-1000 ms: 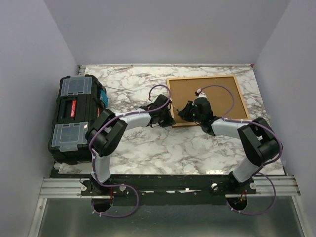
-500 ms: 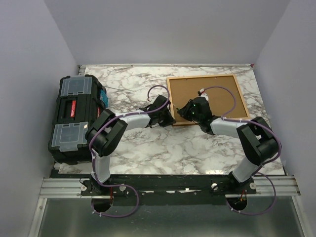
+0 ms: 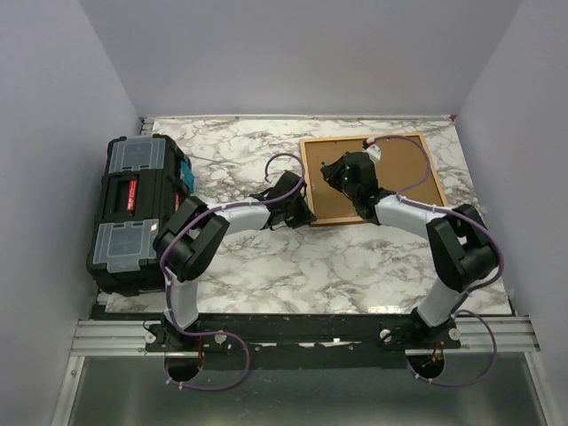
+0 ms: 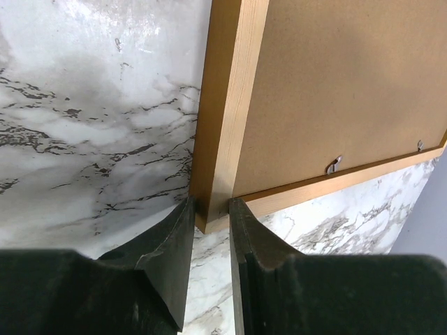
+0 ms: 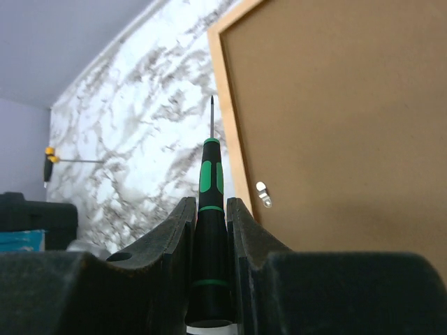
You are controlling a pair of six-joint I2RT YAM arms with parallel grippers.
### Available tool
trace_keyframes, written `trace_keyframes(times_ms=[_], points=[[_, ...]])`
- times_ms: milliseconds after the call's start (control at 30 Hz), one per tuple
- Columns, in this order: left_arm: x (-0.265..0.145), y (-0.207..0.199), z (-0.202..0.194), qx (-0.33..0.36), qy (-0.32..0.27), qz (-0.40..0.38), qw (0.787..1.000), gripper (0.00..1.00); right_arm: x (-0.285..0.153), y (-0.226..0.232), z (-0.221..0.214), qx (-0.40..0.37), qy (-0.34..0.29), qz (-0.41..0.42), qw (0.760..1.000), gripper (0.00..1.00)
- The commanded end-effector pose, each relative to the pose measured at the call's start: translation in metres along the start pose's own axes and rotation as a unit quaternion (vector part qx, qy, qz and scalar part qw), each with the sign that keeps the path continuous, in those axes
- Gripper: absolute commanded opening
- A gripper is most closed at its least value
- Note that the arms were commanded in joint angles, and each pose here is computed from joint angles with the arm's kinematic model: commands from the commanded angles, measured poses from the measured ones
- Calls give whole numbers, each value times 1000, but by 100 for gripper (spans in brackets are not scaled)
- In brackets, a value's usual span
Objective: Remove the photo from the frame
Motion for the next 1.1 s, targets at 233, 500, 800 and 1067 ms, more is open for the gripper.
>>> trace_keyframes(times_ms=[233,500,800,1067], points=[[-29,22,-12,97,28,43,994,54,-65,-21,1,-139,51,-7,989,0],[-40,-9,-4,145,22,47,988,66,-155,-67,12,-178,77,-96,976,0],[-25,-65,-45,125,52,-2,991,66,-221,-86,61,-180,12,-168,969,0],[-22,-73,-36,138,35,-3,990,70,-203,-87,35,-186,65,-157,968,0]])
Point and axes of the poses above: each gripper's point midway between its finger pads, its own x axis out along the fingers, its own y axis along the line the jaws close on, z = x × y, the point moved 2 cm from there along -x, back along the fingers, and after that the axes turned 11 degrees about -x, right-handed, at the moved point
